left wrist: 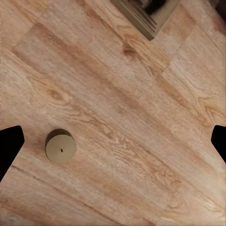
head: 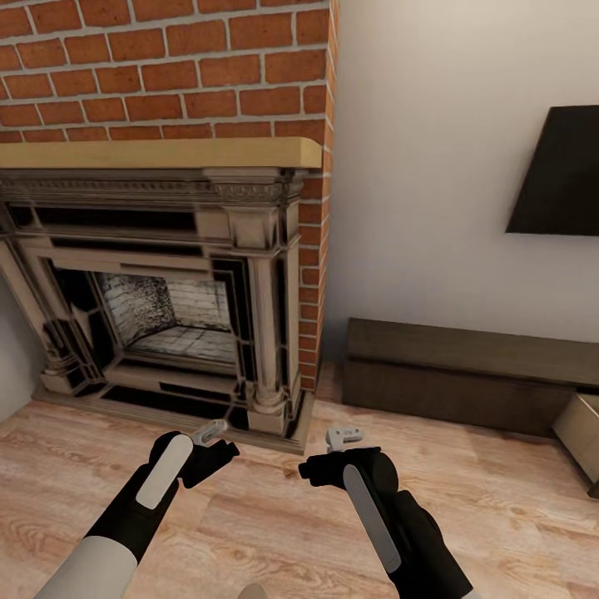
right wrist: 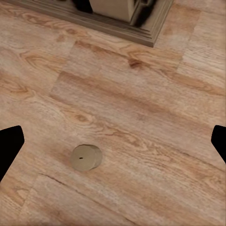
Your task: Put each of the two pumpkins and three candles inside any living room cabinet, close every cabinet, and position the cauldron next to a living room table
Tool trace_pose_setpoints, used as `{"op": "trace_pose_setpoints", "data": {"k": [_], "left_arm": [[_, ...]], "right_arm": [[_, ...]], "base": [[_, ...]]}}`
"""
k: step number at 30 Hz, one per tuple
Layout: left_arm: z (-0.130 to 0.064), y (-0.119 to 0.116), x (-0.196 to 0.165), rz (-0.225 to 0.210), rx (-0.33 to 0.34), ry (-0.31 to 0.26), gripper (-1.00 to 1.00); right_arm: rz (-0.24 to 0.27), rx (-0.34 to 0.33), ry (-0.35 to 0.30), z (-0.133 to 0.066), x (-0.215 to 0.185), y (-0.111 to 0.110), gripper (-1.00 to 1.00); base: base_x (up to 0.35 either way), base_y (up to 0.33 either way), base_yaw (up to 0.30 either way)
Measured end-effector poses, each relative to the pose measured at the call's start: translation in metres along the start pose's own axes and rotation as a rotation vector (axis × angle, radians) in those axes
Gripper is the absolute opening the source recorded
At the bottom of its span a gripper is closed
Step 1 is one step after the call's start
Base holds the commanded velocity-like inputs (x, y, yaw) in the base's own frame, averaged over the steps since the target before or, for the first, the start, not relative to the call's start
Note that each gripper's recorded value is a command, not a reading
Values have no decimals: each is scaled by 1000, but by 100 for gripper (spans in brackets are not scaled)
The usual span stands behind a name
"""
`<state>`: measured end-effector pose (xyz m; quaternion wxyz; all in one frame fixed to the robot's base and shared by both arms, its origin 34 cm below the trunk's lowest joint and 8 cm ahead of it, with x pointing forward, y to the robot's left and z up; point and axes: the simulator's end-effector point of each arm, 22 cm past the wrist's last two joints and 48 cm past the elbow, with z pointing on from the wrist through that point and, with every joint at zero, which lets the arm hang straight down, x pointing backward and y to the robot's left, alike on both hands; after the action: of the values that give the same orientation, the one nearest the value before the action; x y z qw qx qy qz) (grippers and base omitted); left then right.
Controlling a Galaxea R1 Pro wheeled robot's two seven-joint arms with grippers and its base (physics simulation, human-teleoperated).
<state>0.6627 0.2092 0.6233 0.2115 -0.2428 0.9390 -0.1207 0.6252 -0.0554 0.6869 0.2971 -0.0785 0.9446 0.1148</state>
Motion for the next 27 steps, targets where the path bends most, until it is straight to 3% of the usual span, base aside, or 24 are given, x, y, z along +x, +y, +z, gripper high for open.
{"op": "trace_pose_setpoints", "data": {"k": [19,23,27], "left_arm": [[27,14,17,-1,-14,7,100],[35,26,21,-10,-30,13,100],[55,56,48,-28,-102,77,100]], "right_arm": [[-1,4,-2,21,20,-5,100],[-1,4,-1,27,26,-6,100],[-2,5,-1,27,26,-6,100]], "base": [[0,0,0],[0,0,0],[0,0,0]]}}
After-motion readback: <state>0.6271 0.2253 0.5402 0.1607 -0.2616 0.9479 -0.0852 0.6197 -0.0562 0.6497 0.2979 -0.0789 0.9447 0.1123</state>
